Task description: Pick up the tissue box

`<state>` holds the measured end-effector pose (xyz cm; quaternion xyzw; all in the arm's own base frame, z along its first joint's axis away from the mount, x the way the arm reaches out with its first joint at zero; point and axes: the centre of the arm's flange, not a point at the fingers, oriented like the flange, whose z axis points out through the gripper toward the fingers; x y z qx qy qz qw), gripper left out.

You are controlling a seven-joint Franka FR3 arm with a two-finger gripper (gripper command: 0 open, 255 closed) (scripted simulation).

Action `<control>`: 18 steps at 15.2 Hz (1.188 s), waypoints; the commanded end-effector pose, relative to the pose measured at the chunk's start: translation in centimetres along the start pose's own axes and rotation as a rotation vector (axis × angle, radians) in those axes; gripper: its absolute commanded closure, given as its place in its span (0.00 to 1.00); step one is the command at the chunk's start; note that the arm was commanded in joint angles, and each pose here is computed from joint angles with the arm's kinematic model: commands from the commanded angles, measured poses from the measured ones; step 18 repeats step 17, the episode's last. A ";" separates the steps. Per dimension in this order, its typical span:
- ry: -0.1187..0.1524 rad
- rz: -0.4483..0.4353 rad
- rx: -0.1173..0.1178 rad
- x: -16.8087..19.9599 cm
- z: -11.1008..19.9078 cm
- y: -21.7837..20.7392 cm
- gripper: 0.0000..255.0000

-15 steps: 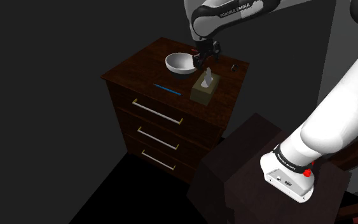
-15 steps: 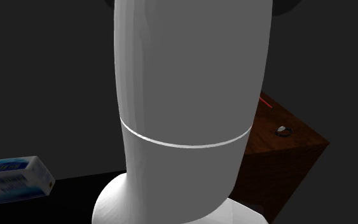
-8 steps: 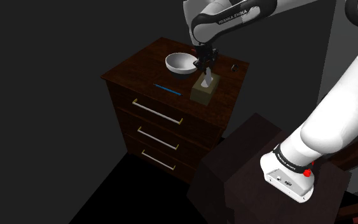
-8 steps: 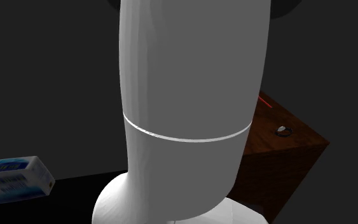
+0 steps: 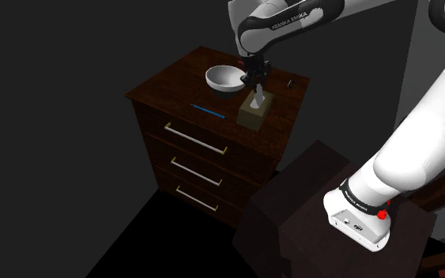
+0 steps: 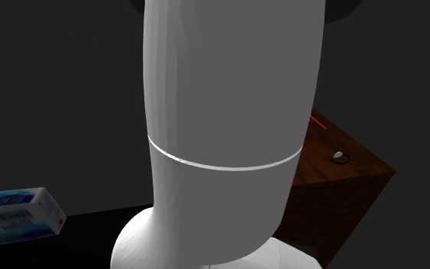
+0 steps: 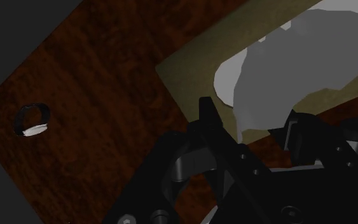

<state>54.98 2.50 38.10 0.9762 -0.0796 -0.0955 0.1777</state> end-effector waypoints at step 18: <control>-0.003 -0.006 0.001 -1.3 -7.2 2.5 1.00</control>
